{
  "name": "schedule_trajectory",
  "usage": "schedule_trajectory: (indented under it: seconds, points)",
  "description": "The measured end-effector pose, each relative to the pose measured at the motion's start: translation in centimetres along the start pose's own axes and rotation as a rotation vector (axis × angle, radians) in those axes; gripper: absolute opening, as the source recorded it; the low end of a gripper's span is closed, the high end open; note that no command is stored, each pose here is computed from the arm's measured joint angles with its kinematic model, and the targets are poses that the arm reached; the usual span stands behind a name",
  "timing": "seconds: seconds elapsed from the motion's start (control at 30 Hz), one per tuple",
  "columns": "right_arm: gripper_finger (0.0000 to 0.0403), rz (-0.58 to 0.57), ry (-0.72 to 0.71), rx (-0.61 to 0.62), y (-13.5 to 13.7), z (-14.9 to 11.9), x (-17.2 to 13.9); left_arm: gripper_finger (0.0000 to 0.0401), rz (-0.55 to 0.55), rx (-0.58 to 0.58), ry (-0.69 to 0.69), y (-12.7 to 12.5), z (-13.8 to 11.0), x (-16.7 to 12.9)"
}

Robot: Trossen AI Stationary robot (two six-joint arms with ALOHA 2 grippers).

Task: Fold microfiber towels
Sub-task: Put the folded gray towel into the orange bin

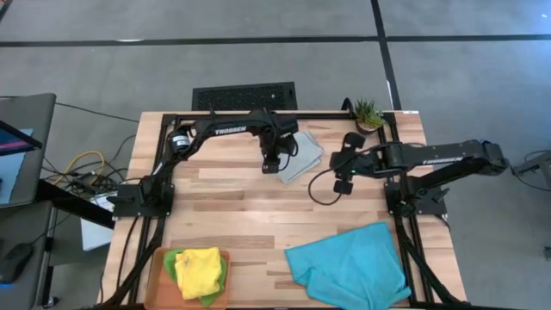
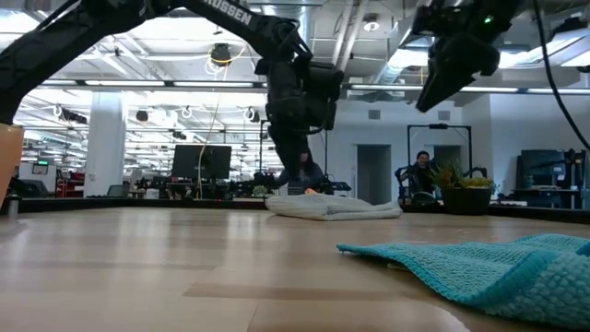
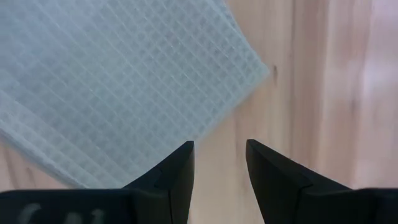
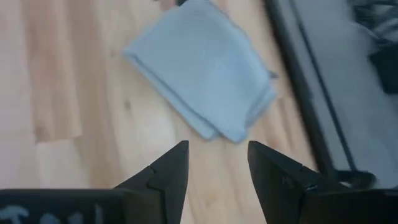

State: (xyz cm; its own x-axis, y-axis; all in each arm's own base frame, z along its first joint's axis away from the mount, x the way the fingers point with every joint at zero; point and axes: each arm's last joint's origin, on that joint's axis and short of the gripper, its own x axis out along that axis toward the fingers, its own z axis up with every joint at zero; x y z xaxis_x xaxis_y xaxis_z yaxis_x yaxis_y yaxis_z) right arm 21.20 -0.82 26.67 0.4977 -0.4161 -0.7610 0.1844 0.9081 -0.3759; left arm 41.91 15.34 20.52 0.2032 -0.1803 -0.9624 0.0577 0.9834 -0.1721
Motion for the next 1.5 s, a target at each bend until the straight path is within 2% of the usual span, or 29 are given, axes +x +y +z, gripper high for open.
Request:
schedule_trajectory:
  seconds: [0.13,0.33,0.53,0.67,0.73,0.87,0.97,1.1,1.2,1.5]
  points:
    - [0.0188,0.002,0.030,-0.059,0.9,0.6,1.9,0.0138,-0.022,-0.027,0.034,-0.4,-0.4,-0.4]
    - [0.0188,0.005,0.054,-0.053,1.6,0.9,3.0,0.0138,-0.055,0.002,0.124,-1.6,-1.3,-0.3]
    - [0.0188,0.013,0.030,-0.029,1.8,0.9,2.2,0.0138,0.014,-0.008,0.152,-2.9,-3.0,-2.2]
    - [0.0188,0.012,0.007,-0.006,1.6,0.9,1.6,0.0138,0.108,-0.041,0.087,-3.8,-5.0,-4.4]
    - [0.0188,0.011,0.006,0.000,1.5,0.8,1.5,0.0138,0.197,-0.073,0.037,-4.3,-6.2,-5.2]
    - [0.0188,0.011,0.002,0.001,1.5,0.9,1.5,0.0138,0.395,-0.082,-0.074,-4.7,-8.3,-4.2]
    - [0.0188,0.011,-0.002,-0.001,1.5,0.9,1.5,0.0138,0.461,-0.004,-0.135,-4.9,-9.3,-2.7]
    - [0.0188,0.009,-0.009,0.007,1.5,1.0,1.5,0.0138,0.408,0.124,-0.124,-4.9,-10.6,0.0]
    - [0.0188,0.007,-0.010,0.008,1.5,1.0,1.5,0.0138,0.444,0.194,-0.184,-4.8,-10.8,1.3]
    - [0.0188,0.007,-0.029,0.017,1.5,1.2,1.5,0.0138,0.534,0.318,-0.360,-4.8,-9.8,2.0]
